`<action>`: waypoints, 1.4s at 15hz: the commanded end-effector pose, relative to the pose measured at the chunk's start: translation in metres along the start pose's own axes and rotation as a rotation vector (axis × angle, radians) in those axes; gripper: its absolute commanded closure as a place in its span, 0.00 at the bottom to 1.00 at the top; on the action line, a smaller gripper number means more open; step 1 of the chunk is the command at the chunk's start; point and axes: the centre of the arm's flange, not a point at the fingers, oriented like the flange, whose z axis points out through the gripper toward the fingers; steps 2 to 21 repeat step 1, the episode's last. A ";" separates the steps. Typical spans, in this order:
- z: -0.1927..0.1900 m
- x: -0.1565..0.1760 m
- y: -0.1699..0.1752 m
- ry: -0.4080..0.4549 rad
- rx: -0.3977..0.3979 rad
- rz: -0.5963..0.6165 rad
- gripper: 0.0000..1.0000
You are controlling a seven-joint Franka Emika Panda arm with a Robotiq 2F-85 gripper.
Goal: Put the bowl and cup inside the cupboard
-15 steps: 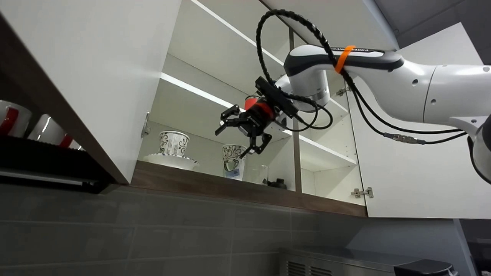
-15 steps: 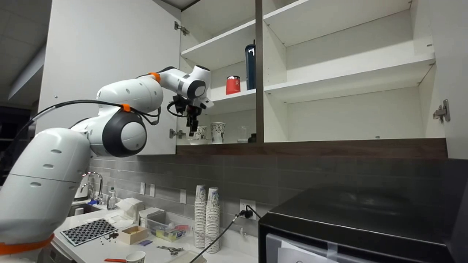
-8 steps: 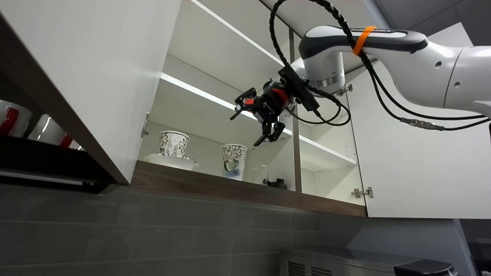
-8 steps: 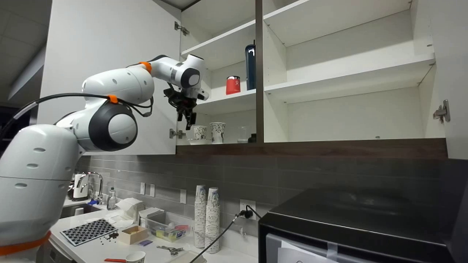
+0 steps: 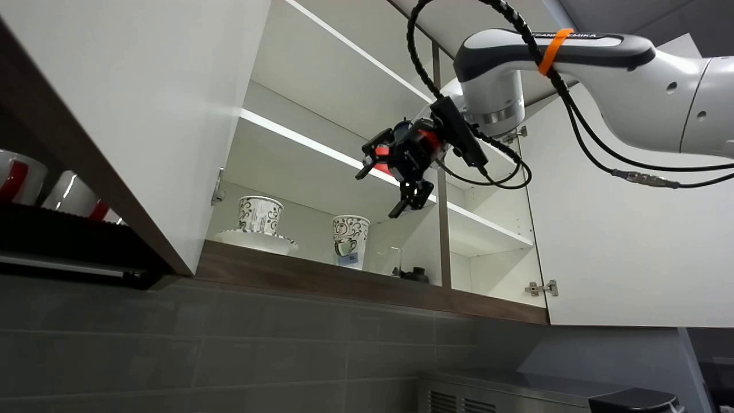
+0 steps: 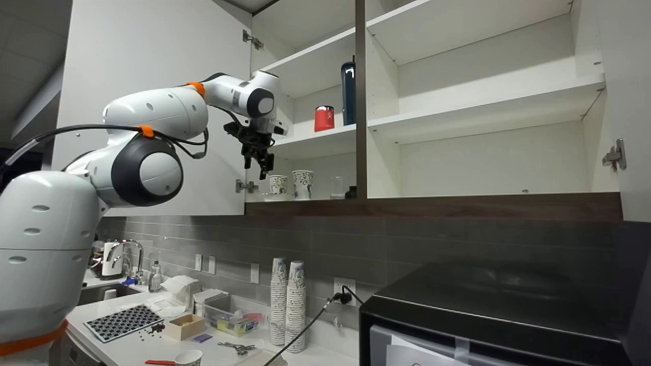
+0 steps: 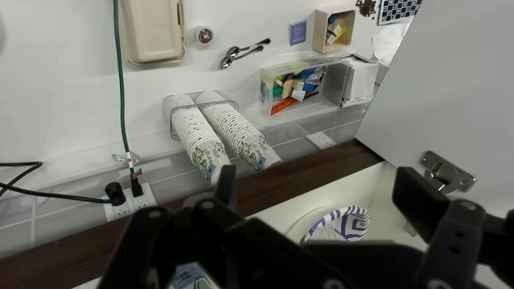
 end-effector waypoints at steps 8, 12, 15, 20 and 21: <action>0.000 0.000 0.000 0.000 0.000 0.000 0.00; 0.000 0.000 0.000 0.000 0.000 0.000 0.00; 0.000 0.000 0.000 0.000 0.000 0.000 0.00; 0.000 0.000 0.000 0.000 0.000 0.000 0.00; 0.000 0.000 0.000 0.000 0.000 0.000 0.00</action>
